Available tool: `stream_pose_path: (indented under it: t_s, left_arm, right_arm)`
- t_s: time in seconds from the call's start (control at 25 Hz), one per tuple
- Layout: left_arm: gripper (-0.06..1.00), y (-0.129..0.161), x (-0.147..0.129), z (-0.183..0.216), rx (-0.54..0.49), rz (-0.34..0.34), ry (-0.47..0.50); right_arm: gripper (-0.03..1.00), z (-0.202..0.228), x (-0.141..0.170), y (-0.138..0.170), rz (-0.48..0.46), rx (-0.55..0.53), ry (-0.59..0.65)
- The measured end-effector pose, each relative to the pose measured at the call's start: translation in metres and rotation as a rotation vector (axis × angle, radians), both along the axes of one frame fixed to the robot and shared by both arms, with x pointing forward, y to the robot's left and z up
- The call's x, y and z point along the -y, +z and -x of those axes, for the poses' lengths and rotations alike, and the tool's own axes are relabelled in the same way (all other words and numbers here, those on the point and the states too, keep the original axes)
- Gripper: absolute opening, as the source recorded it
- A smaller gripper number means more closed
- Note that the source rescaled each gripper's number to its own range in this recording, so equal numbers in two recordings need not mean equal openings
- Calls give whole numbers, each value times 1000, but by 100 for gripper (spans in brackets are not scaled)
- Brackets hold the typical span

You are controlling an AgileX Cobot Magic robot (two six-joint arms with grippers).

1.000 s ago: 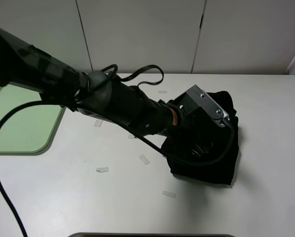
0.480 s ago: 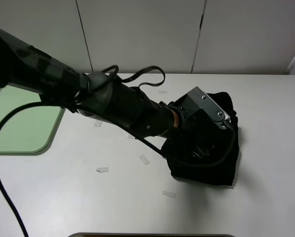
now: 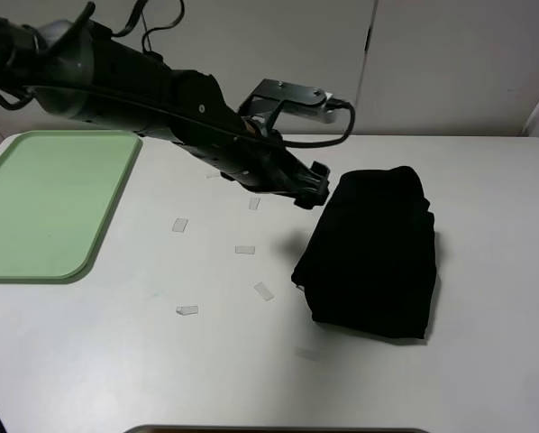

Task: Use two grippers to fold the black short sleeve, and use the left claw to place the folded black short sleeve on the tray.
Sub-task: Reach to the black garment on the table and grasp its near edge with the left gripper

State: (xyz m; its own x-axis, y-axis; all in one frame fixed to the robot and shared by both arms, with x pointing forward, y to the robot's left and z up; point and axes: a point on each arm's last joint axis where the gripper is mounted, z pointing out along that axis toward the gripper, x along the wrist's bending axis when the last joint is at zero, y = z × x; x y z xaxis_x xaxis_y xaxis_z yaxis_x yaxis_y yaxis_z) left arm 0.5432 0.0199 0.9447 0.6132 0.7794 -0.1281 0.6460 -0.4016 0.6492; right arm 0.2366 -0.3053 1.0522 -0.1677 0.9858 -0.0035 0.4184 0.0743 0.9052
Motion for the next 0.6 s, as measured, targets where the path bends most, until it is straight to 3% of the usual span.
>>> stream_pose_path:
  t_s: [0.12, 0.2, 0.44, 0.52, 0.6]
  left_arm:
    - [92, -5, -14, -5, -99, -4, 6]
    - [92, -5, -18, -3, -160, 21, -49]
    - [91, 3, -12, 2, -280, 284, -221]
    - [91, -6, -9, -1, -306, 317, -214]
    - [91, -21, -8, -2, -339, 309, -202]
  right_arm:
    - [100, 0, 0, 0, 0, 0, 0]
    - [100, 0, 0, 0, 0, 0, 0]
    - [100, 0, 0, 0, 0, 0, 0]
    - [100, 0, 0, 0, 0, 0, 0]
    - [100, 0, 0, 0, 0, 0, 0]
